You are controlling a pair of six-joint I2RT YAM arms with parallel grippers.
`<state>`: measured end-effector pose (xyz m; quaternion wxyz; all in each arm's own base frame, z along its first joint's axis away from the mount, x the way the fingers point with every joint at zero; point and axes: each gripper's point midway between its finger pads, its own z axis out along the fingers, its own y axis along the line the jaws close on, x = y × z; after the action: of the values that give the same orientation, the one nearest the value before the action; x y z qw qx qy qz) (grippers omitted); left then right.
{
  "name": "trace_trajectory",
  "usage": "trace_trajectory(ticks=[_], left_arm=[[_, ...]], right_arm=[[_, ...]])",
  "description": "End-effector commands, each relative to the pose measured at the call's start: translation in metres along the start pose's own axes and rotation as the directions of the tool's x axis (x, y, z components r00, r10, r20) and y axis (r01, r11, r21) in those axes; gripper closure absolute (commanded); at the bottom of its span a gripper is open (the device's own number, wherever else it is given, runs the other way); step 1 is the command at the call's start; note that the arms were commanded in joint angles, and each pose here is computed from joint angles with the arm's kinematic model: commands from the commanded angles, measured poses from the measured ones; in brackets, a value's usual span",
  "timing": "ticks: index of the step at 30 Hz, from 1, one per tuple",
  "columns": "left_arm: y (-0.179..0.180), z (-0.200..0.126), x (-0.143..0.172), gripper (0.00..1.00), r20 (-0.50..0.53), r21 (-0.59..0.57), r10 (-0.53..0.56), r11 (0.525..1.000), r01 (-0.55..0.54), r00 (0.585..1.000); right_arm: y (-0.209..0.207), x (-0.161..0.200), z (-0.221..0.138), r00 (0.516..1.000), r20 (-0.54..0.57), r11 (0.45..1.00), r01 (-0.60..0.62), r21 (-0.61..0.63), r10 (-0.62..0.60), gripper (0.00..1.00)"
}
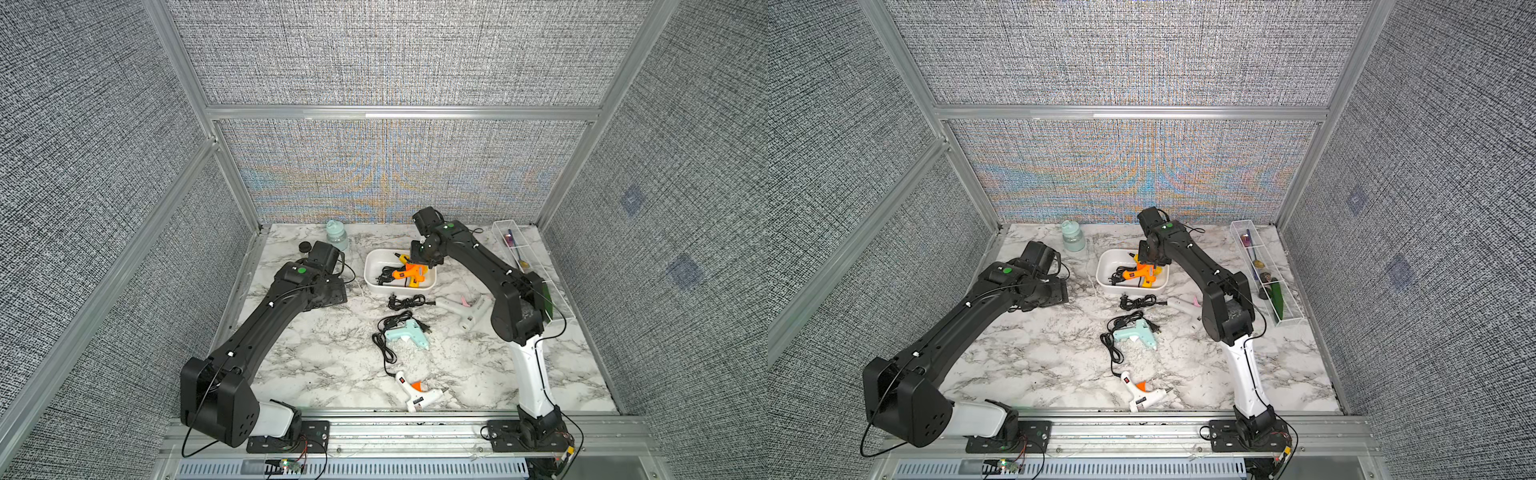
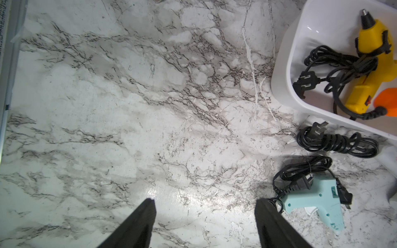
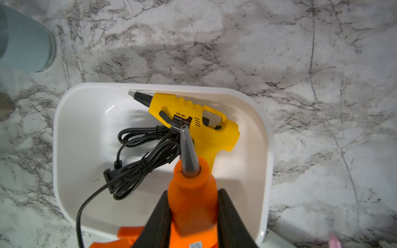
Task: Put the hot melt glue gun into the storage box
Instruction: Place the hot melt adhesive gun in the storage box.
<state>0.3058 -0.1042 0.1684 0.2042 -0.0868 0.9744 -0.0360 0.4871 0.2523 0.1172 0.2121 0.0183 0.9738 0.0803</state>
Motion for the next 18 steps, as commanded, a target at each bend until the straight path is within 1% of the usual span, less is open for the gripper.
trace_trajectory(ticks=[1, 5, 8, 14, 18], left_arm=[[0.000, -0.003, -0.004, 0.22, 0.019, 0.003, -0.011, 1.000, 0.011, 1.000], [0.001, -0.005, -0.004, 0.22, 0.020, -0.004, -0.004, 1.000, 0.004, 1.000], [0.001, -0.005, -0.005, 0.22, 0.023, -0.005, -0.005, 1.000, 0.005, 1.000], [0.000, -0.007, -0.009, 0.22, 0.027, -0.005, 0.000, 1.000, 0.000, 1.000], [0.000, -0.007, -0.009, 0.22, 0.029, -0.006, 0.000, 1.000, 0.001, 1.000]], right_arm=[[-0.005, 0.015, 0.011, 0.998, -0.057, 0.999, 0.003, 0.034, -0.001, 0.82], [-0.014, 0.029, 0.024, 0.995, -0.091, 0.997, -0.021, 0.072, 0.027, 0.82], [-0.025, 0.035, 0.029, 0.994, -0.093, 0.992, -0.052, 0.118, 0.063, 0.82], [-0.035, 0.038, 0.033, 0.991, -0.079, 0.983, -0.097, 0.157, 0.111, 0.79], [-0.044, 0.037, 0.032, 0.984, -0.064, 0.972, -0.153, 0.178, 0.167, 0.77]])
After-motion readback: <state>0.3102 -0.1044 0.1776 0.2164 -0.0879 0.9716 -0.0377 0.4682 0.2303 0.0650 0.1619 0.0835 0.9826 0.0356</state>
